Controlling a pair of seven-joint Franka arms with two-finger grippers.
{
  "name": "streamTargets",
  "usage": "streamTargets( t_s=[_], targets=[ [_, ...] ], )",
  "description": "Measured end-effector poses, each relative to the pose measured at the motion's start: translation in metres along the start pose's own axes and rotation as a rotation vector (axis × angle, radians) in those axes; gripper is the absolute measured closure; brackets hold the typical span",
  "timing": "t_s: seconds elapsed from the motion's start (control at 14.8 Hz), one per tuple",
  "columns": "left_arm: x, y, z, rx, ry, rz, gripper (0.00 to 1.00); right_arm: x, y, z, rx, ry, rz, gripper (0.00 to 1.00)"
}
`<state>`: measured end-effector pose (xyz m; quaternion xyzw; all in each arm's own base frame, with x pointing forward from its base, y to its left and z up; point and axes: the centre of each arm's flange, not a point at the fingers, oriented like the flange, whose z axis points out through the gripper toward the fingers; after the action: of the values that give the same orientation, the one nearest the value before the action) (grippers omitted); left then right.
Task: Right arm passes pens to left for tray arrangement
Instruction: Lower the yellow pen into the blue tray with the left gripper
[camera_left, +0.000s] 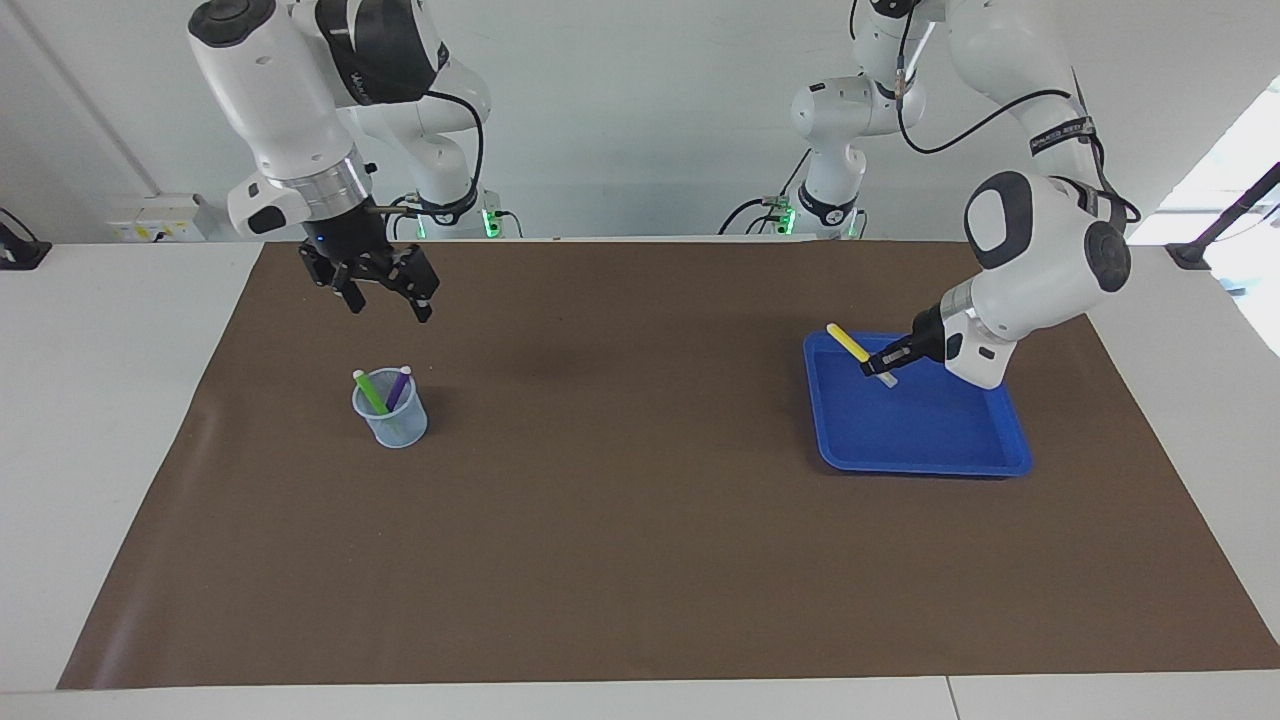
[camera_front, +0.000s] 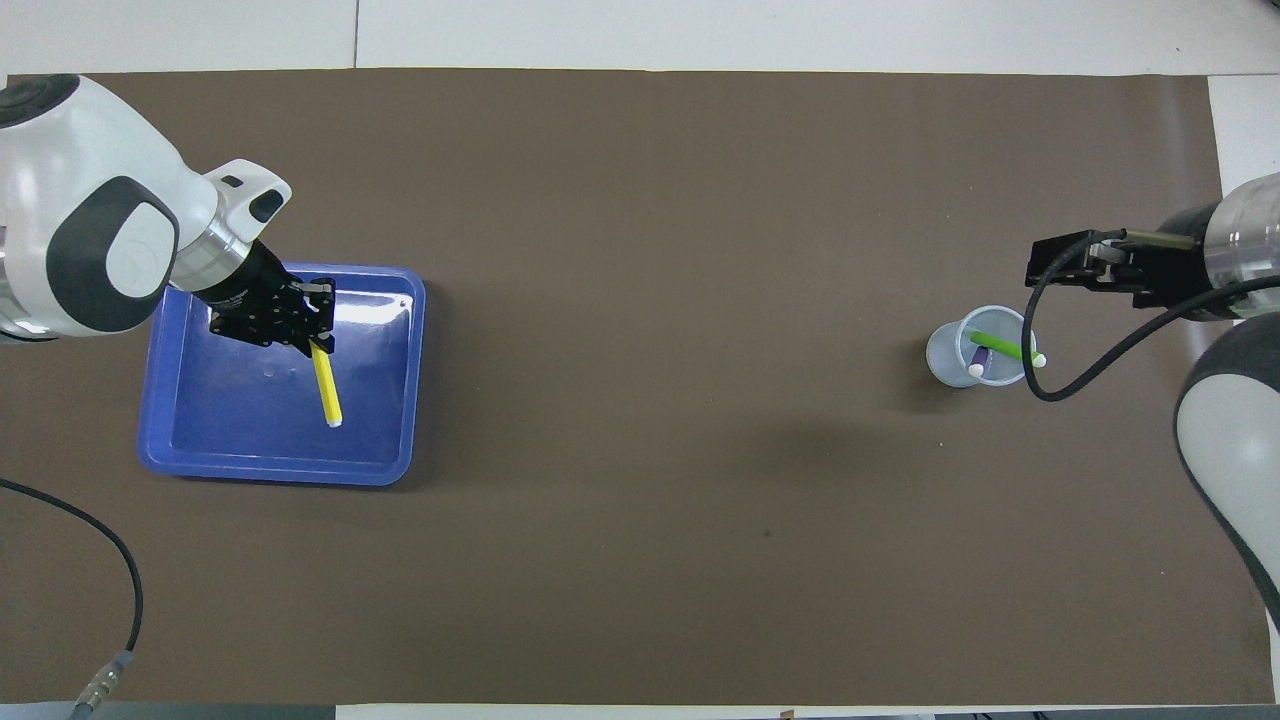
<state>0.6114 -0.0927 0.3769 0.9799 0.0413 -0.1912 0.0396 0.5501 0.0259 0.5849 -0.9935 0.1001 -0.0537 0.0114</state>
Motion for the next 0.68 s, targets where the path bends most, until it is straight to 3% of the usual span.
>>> streamTargets(
  t_s=[0.34,0.68],
  targets=[
    [0.029,0.025,0.028,0.135,-0.050,0.159,0.82,-0.007,0.003,-0.029,-0.040,-0.043,-0.018,0.00],
    [0.036,0.022,0.030,0.145,-0.027,0.184,0.82,-0.008,0.021,-0.033,-0.045,-0.070,-0.052,0.00]
  ],
)
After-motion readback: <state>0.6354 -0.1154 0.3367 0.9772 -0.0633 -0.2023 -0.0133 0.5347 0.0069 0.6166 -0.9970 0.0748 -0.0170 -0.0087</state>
